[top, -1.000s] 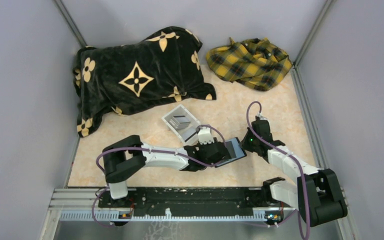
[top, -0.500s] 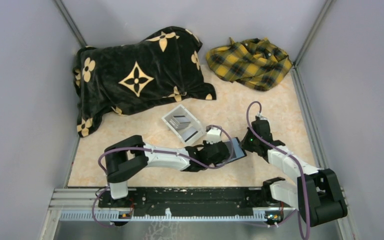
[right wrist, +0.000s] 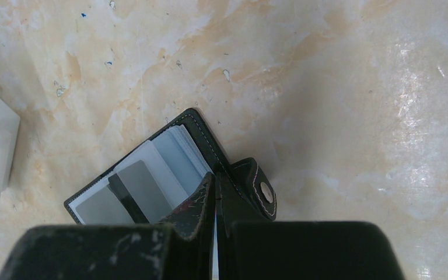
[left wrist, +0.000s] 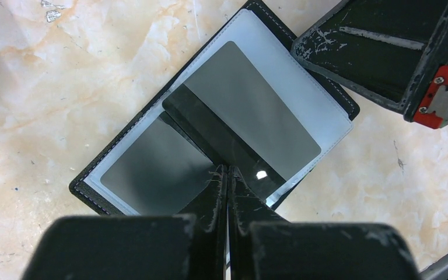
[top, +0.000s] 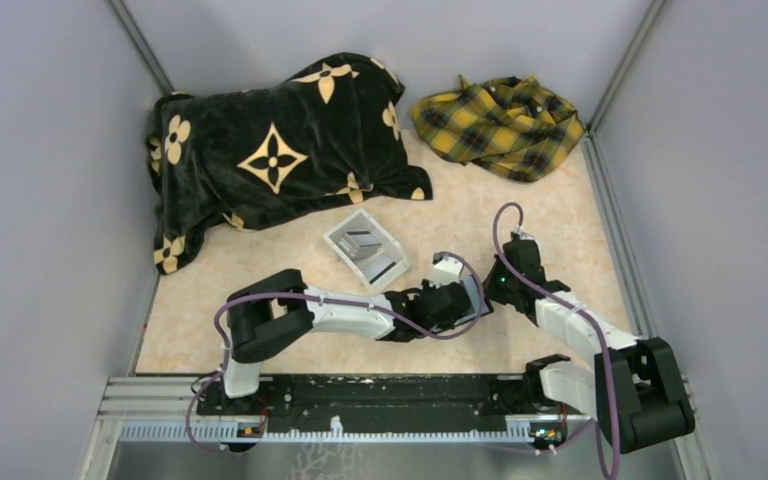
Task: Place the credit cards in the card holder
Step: Insert the credit card into the card holder.
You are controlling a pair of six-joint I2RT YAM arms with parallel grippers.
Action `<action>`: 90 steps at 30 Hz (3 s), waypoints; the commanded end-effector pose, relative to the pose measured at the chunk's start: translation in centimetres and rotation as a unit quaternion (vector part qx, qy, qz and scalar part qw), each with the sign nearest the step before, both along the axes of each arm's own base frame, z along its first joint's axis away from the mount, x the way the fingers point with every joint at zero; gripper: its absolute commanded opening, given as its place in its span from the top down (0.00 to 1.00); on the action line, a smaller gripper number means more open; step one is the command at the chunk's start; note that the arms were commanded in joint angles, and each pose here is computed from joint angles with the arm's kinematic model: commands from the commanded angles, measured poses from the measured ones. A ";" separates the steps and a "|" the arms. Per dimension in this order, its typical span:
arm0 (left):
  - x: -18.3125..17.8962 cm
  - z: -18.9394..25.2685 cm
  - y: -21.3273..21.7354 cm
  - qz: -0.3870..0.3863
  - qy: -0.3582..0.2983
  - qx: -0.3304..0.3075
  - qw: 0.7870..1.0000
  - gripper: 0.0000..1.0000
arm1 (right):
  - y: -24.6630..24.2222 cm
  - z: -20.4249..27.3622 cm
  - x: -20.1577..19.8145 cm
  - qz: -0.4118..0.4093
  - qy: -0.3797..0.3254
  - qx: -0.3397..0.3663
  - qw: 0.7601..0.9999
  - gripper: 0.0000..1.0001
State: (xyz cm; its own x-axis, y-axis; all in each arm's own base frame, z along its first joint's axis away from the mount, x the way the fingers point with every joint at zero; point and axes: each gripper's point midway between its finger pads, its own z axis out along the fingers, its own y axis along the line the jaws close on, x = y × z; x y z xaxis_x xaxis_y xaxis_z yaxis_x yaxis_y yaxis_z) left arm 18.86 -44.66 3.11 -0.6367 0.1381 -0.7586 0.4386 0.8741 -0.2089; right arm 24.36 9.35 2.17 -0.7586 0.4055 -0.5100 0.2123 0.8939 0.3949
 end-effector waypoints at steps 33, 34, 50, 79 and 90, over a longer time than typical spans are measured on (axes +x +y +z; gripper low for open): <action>-1.5 -0.1 0.2 -0.032 -0.052 0.026 0.998 1.00 | -0.4 -0.9 -0.7 -0.003 0.013 -0.004 1.000 1.00; -1.5 -0.2 0.0 -0.033 -0.052 0.027 0.998 1.00 | -0.4 -0.9 -0.7 -0.003 0.014 -0.004 1.000 1.00; -0.6 0.7 -2.4 -0.038 -0.077 0.001 0.996 0.96 | -0.3 -0.8 -0.6 -0.002 0.014 -0.004 1.000 1.00; -0.4 0.9 0.1 -0.018 -0.086 0.021 0.996 1.00 | -0.4 -0.8 -0.5 0.002 0.016 -0.010 1.000 1.00; -0.3 -0.6 -0.4 -0.020 -0.084 0.028 0.996 1.00 | -0.3 -0.8 -0.5 0.001 0.015 -0.006 1.000 1.00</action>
State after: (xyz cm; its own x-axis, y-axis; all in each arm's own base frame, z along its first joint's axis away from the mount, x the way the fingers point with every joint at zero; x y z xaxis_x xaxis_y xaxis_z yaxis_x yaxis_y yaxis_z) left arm 18.88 -44.35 3.35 -0.4900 0.1981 -0.8489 0.4889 0.8687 -0.0794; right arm 24.38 9.37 2.11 -0.7594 0.4046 -0.5095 0.2116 0.8941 0.3947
